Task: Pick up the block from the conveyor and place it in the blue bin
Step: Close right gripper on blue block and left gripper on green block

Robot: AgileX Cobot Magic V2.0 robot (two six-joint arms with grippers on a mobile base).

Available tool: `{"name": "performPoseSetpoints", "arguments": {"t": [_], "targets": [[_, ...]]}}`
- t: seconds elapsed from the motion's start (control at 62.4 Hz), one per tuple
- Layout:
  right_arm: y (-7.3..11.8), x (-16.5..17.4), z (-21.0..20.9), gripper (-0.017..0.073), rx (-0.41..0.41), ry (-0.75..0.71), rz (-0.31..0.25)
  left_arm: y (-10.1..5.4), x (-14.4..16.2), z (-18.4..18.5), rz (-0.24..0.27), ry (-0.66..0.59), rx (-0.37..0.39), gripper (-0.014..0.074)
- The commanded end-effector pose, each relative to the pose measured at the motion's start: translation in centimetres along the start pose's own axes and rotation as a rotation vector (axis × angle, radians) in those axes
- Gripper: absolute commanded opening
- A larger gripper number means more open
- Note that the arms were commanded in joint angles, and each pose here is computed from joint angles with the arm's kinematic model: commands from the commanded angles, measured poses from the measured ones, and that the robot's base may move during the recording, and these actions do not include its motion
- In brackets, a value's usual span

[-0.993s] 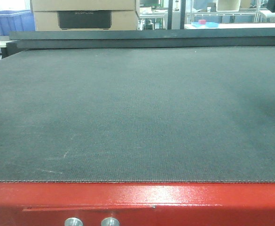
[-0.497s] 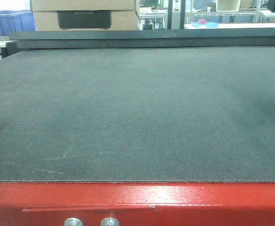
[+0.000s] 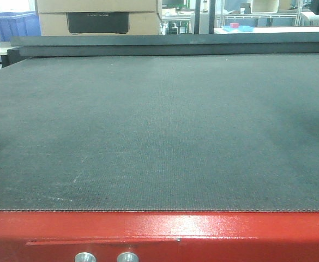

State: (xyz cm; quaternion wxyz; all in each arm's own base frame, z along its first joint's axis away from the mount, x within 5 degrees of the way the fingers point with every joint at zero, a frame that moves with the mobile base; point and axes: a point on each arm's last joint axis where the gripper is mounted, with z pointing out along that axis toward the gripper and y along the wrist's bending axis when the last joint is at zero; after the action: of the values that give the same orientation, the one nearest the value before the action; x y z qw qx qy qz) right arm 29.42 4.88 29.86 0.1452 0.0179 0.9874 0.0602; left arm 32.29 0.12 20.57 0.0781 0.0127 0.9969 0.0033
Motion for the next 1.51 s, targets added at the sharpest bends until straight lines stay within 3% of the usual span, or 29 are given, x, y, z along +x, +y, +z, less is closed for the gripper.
{"name": "performPoseSetpoints", "arguments": {"t": [0.0, 0.16, 0.368, 0.561, 0.689, 0.849, 0.993, 1.201, 1.362, 1.49], "targets": [[0.0, 0.0, -0.4, -0.0162, -0.004, -0.016, -0.003, 0.1, -0.1, -0.2, 0.001, -0.003, -0.004, 0.0347], [0.0, 0.0, -0.4, -0.0162, -0.005, -0.024, -0.003, 0.0, -0.1, -0.2, -0.005, -0.003, 0.004, 0.0296], [0.1, -0.4, -0.9, -0.0162, -0.011, -0.062, -0.006, 0.0, 0.1, -0.4, -0.005, 0.011, 0.004, -0.0114], [0.2, -0.4, -2.2, -0.0162, -0.020, -0.116, -0.031, 0.0, 0.4, -2.7, -0.005, -0.061, 0.002, -0.0111], [0.3, -0.4, -3.5, -0.0162, -0.030, -0.217, -0.082, -0.4, 0.5, -5.4, -0.001, -0.203, 0.010, -0.0111], [0.2, 0.5, -4.8, -0.0162, -0.045, -0.332, -0.083, -1.3, 1.3, -8.9, 0.020, -0.408, 0.026, -0.0111], [-0.1, 1.9, -5.7, -0.0162, -0.062, -0.477, -0.081, -2.8, 2.7, -11.2, 0.017, -0.616, 0.091, -0.0111], [-0.9, 5.1, -5.6, -0.0162, -0.083, -0.678, -0.076, -4.2, 5.9, -13.2, 0.051, -0.863, 0.147, -0.0111], [-1.6, 8.6, -5.7, -0.0162, -0.096, -0.785, -0.076, -4.2, 9.6, -14.4, 0.012, -1.007, 0.206, -0.0111], [-1.6, 11.8, -7.3, -0.0162, -0.103, -0.949, -0.176, -3.6, 12.8, -15.9, -0.003, -1.140, 0.226, -0.0111]]}}
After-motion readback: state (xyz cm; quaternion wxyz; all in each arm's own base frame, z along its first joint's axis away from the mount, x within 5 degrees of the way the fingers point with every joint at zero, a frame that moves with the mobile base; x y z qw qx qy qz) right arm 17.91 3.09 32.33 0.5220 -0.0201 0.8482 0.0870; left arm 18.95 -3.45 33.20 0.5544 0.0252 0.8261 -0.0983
